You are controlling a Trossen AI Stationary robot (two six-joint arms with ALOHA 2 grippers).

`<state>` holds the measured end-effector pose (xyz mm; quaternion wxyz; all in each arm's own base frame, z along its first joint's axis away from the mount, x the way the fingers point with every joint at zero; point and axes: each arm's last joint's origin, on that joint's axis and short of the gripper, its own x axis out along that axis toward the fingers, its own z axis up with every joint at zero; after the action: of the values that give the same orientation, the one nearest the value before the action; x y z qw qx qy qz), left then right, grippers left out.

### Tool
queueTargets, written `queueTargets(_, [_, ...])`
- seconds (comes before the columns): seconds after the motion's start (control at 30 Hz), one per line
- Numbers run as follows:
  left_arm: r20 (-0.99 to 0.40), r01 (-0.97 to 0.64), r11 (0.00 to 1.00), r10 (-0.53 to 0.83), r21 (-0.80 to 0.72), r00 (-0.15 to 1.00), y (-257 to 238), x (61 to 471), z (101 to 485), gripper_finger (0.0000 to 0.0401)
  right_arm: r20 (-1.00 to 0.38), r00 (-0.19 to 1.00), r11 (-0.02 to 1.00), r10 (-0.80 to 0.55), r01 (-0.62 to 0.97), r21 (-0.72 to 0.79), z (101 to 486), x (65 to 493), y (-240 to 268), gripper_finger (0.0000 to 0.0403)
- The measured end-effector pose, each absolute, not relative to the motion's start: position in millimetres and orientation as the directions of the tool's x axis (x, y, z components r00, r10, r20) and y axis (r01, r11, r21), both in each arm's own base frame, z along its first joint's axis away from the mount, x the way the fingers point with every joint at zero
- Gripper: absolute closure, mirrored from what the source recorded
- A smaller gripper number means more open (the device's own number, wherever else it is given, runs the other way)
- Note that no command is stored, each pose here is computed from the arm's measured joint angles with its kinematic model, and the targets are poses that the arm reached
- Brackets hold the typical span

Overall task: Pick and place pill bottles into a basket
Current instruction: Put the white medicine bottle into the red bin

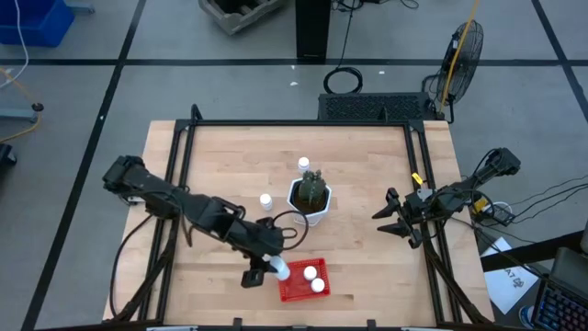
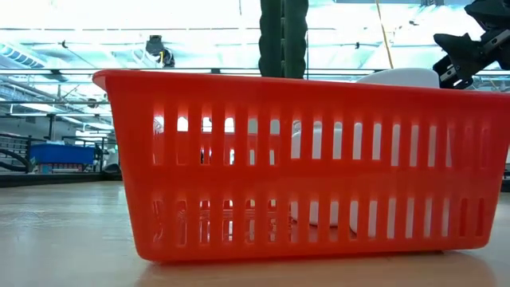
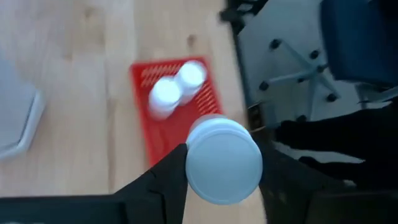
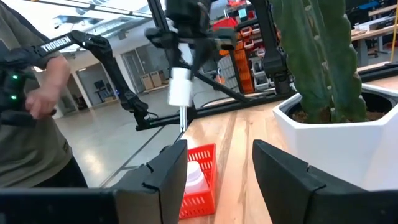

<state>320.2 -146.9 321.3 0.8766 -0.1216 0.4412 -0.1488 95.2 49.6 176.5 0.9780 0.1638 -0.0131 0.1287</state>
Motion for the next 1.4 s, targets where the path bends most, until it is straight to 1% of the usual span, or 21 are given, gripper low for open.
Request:
queueTargets(0.07, [-0.722,0.167,0.923,-0.376,-0.347,0.581,-150.0,320.6,328.2,0.0237,0.069,0.966,0.913,0.248,-0.257,0.317,176.6,95.1,49.6,0.0231])
queueTargets(0.17, [-0.700,0.160,0.922,-0.373,-0.352,0.608,-151.9,321.7,332.9,0.0237,0.073,0.966,0.912,0.247,-0.258,0.319,177.1,95.1,49.5,0.0229])
queueTargets(0.27, [-0.704,0.149,0.923,-0.369,-0.355,0.606,-153.2,321.0,332.4,0.0236,0.073,0.966,0.912,0.247,-0.258,0.319,177.1,95.2,49.6,0.0227])
queueTargets(0.43, [-0.702,0.157,0.913,-0.391,-0.376,0.595,-164.2,324.6,324.7,0.0227,0.073,0.966,0.912,0.247,-0.258,0.318,177.1,95.2,49.6,0.0231])
queueTargets(0.53, [-0.664,0.190,0.901,-0.419,-0.391,0.619,-175.1,331.2,322.0,0.0234,0.072,0.966,0.912,0.247,-0.257,0.318,177.0,95.2,49.6,0.0230])
queueTargets(0.6, [-0.678,0.189,0.900,-0.421,-0.392,0.602,-180.3,331.9,315.8,0.0236,0.073,0.966,0.912,0.248,-0.258,0.319,177.1,95.3,49.7,0.0228])
queueTargets(0.67, [-0.668,0.193,0.898,-0.425,-0.395,0.610,-185.0,336.8,310.9,0.0236,0.069,0.966,0.913,0.248,-0.257,0.317,176.7,95.4,49.8,0.0227])
queueTargets(0.8, [-0.705,0.185,0.908,-0.409,-0.375,0.579,-192.8,344.0,292.2,0.0232,0.055,0.967,0.915,0.248,-0.253,0.313,175.3,95.8,50.0,0.0229])
queueTargets(0.93, [-0.765,0.167,0.923,-0.381,-0.347,0.518,-200.6,351.3,264.9,0.0233,0.053,0.967,0.916,0.248,-0.252,0.313,175.2,96.1,50.1,0.0231])
queueTargets(1.1, [-0.801,0.142,0.940,-0.338,-0.310,0.493,-204.0,359.1,243.0,0.0234,0.054,0.967,0.916,0.248,-0.252,0.313,175.2,96.1,50.2,0.0227])
queueTargets(1.3, [-0.818,0.115,0.955,-0.294,-0.274,0.495,-198.5,363.0,237.3,0.0234,0.055,0.967,0.915,0.248,-0.253,0.313,175.4,96.1,50.2,0.0231])
queueTargets(1.4, [-0.842,0.090,0.972,-0.234,-0.218,0.486,-189.0,364.0,234.9,0.0233,0.056,0.967,0.915,0.248,-0.253,0.313,175.5,96.1,50.2,0.0230])
